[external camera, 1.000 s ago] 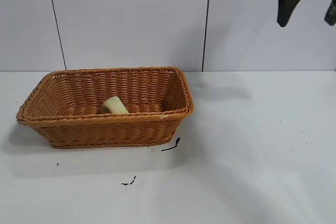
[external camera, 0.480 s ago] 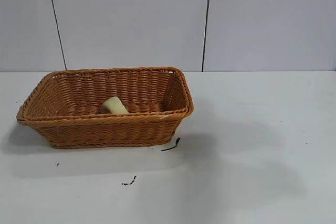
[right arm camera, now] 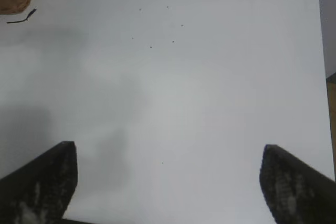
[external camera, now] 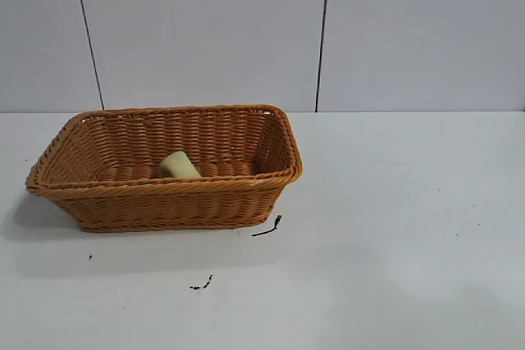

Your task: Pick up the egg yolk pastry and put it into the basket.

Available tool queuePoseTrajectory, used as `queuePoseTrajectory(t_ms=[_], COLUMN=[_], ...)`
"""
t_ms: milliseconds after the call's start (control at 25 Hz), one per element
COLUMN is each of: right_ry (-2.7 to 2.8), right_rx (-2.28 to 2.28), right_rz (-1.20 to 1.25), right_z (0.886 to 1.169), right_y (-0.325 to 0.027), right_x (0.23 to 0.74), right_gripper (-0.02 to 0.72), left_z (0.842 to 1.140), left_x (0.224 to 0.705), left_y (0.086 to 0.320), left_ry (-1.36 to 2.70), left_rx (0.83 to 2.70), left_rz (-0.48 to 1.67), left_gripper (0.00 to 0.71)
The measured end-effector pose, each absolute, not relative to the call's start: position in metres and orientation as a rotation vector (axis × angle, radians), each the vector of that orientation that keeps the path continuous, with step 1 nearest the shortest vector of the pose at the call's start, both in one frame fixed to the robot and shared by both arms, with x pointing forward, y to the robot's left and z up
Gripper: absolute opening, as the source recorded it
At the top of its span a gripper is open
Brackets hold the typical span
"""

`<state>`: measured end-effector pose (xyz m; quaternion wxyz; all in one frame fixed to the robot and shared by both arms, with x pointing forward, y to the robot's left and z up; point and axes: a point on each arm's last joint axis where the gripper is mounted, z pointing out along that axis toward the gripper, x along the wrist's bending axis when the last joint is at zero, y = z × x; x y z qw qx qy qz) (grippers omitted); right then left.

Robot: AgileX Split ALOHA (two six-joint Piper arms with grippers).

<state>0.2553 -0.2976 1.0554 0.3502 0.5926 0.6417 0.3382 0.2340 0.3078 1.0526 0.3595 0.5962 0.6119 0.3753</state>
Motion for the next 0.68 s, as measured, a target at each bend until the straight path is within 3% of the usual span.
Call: queuePoseTrajectory(t_ms=[680], right_ry=[1.569], right_rx=[1.448], right_rz=[0.959], right_z=[1.056], right_y=[-0.298], right_x=[0.235], right_gripper=[0.648], left_z=[1.053], left_x=[0.234], left_y=[0.308], left_ry=[1.578], left_rx=[1.537], left_rz=[0.968], left_gripper=[0.696])
